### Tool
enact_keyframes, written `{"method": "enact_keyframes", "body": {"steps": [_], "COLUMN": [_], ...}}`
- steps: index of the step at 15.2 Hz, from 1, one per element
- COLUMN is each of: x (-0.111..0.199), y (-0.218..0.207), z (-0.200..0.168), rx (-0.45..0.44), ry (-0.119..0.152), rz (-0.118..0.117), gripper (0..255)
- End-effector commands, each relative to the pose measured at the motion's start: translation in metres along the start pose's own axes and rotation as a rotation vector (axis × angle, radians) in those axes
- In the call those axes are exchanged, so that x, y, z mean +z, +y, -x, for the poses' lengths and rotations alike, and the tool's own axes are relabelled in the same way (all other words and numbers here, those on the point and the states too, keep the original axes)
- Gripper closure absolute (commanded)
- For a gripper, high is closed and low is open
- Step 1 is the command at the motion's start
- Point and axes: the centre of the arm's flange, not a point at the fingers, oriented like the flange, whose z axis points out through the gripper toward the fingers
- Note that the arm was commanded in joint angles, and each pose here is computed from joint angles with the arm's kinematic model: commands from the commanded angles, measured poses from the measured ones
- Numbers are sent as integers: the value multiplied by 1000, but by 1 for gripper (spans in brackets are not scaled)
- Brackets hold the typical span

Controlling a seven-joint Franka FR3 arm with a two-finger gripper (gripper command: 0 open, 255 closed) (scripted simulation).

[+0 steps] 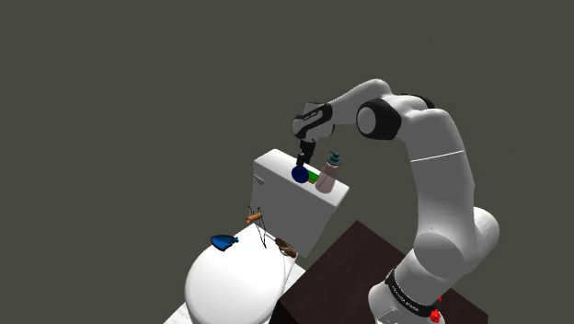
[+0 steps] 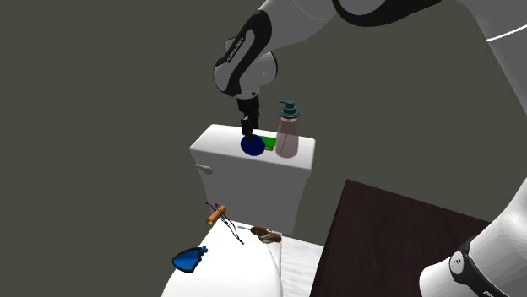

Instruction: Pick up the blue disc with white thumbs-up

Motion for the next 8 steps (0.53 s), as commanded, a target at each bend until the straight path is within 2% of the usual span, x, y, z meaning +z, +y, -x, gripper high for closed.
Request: {"method": "enact_keyframes", "body": {"steps": [1, 3, 4, 8], "x": [10, 13, 12, 12], "y": [0, 0, -1, -1], "z": [-1, -2, -2, -2], "rx": [0, 0, 0, 0], "ry": [0, 0, 0, 0], "rz": [0, 0, 0, 0], "gripper": [0, 0, 255, 255]}}
